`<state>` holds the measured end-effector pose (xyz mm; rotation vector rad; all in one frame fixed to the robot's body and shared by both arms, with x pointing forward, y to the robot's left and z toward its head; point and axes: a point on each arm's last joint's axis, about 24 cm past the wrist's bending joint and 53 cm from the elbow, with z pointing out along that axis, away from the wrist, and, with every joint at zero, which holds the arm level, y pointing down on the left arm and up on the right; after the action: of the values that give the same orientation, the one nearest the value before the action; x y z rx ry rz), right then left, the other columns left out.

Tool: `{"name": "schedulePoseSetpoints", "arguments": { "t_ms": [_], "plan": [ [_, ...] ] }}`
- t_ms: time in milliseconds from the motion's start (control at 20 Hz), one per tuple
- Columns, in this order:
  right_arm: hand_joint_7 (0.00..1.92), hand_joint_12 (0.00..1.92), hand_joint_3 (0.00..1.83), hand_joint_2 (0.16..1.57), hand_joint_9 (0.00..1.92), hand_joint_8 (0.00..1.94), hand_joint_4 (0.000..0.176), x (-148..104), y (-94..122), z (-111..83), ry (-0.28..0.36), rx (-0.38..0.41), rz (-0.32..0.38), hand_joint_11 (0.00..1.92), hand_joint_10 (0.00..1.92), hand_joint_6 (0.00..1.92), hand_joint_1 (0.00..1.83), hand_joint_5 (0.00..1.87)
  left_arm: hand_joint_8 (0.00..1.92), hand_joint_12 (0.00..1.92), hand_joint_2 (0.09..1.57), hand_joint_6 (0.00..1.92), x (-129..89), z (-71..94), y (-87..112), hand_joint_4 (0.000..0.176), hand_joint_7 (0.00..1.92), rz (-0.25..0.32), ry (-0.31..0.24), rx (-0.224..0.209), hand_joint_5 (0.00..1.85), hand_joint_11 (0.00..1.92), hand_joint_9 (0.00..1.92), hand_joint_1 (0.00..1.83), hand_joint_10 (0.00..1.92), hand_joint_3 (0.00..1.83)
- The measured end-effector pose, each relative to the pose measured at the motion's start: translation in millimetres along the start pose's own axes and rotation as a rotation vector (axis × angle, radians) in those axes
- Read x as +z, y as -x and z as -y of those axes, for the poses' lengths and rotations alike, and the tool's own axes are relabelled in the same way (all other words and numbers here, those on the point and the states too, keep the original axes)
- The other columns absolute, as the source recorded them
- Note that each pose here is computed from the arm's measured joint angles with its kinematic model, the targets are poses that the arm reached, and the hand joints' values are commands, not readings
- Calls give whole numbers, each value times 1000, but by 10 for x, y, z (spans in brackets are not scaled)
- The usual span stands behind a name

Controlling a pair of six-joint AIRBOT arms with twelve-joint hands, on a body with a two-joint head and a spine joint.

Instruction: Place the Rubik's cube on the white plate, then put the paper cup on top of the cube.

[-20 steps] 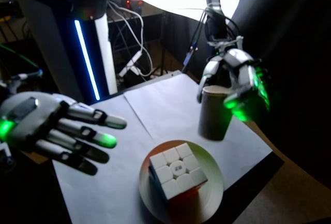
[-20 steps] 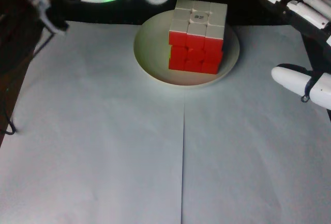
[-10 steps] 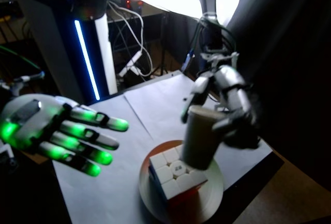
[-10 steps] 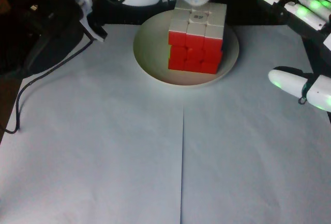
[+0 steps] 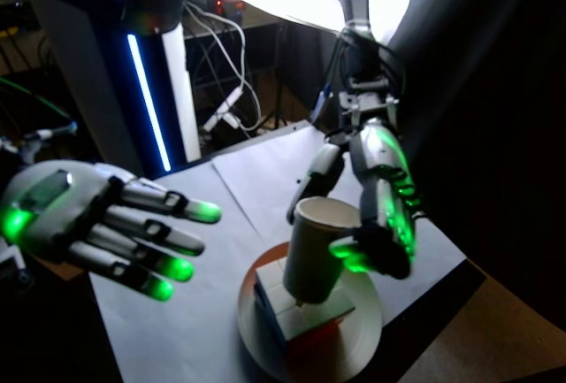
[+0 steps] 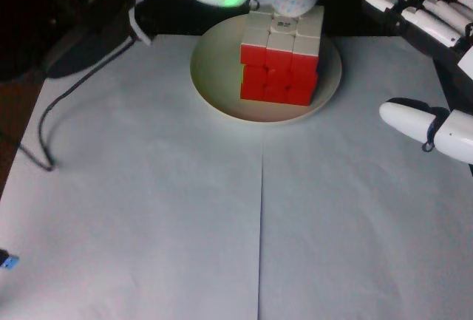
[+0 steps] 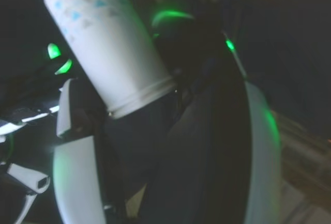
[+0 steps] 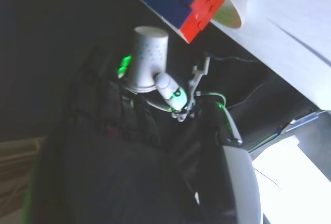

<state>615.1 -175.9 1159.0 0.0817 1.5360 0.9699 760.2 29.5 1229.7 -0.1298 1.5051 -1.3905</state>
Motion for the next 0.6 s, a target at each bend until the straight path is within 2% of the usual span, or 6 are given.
{"name": "schedulePoseSetpoints", "arguments": {
  "t_ms": [100,150,300,350,550,600],
  "plan": [
    [0,854,0,1275,163,0,102,0,6,8,-4,2,3,0,25,0,424,0,1399,1921,1150,1585,18,11,-6,5,99,-24,10,44,188,37,77,1108,1577,0],
    [0,863,0,1271,170,0,116,1,1,8,-3,3,2,0,28,0,439,0,1306,1921,1148,1560,26,-3,0,0,122,-30,22,54,198,14,69,1113,1488,0],
    [0,852,0,1272,163,0,108,4,-10,14,-5,3,-1,0,21,0,453,0,1249,1921,1144,1531,37,-21,-6,0,143,-47,39,83,194,185,157,1132,1485,0],
    [0,869,0,1269,160,0,96,4,-10,15,-5,4,0,0,19,0,437,0,1266,1921,1140,1533,39,-16,-9,0,158,-49,39,85,195,246,195,1129,1487,0],
    [0,899,0,1257,153,0,123,4,-9,19,-7,4,0,0,13,0,458,0,1214,1921,1152,1473,34,-34,-44,0,141,-59,50,74,206,43,108,1122,1459,0],
    [0,908,0,1259,155,0,110,4,-9,19,-7,4,0,0,14,0,457,0,1245,1921,1149,1467,33,-34,-57,0,139,-62,51,73,202,87,127,1119,1497,0]
  ]
}}
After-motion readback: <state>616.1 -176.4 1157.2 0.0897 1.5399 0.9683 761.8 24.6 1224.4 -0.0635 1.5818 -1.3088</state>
